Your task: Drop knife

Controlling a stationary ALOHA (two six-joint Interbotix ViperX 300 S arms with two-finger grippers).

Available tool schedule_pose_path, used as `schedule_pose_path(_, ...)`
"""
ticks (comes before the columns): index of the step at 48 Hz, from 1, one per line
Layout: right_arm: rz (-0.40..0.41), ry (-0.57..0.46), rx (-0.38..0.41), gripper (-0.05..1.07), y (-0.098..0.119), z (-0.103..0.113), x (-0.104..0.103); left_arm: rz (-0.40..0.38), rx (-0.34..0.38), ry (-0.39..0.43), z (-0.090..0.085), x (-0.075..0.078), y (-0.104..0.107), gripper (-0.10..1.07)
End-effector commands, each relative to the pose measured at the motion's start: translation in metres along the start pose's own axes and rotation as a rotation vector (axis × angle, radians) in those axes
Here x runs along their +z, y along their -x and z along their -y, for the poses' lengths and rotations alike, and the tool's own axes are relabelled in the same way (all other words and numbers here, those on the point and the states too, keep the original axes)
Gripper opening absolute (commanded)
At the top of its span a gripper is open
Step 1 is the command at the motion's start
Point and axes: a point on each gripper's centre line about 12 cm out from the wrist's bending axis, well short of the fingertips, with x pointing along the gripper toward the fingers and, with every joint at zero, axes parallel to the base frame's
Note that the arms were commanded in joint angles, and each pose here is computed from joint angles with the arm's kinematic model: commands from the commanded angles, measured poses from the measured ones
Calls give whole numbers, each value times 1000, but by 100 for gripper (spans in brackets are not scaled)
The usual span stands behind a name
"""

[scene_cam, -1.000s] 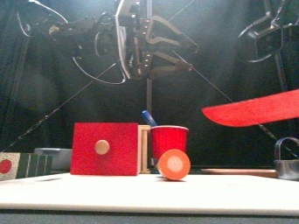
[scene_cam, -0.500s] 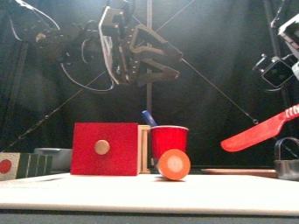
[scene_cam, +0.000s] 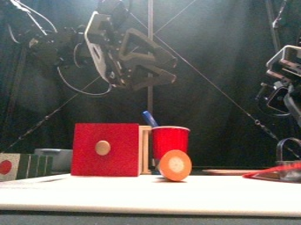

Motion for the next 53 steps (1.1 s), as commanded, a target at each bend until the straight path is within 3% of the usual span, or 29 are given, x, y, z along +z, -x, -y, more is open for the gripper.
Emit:
schedule_pose_path(1, -10, 7, 27, 78, 0, -13, -5, 44, 3, -1, -1, 13, 1, 85)
schedule_pose_path(7, -5, 30, 37, 78, 0, -17, -5, 44, 2, -3, -1, 14, 1, 85)
schedule_pose_path(18, 0, 80, 58, 78, 19, -24, -11, 51, 2, -3, -1, 16, -1, 85)
schedule_pose_path(32, -7, 92, -102, 78, 55, -10, -33, 52, 3, -3, -1, 17, -1, 85)
schedule_pose_path(44, -100, 37, -334, 78, 71, 17, -85, 43, 3, -3, -1, 13, -2, 85)
schedule_pose_path(53, -102, -45, -420, 79, 69, 40, -118, 37, 6, -1, -3, 10, -2, 85)
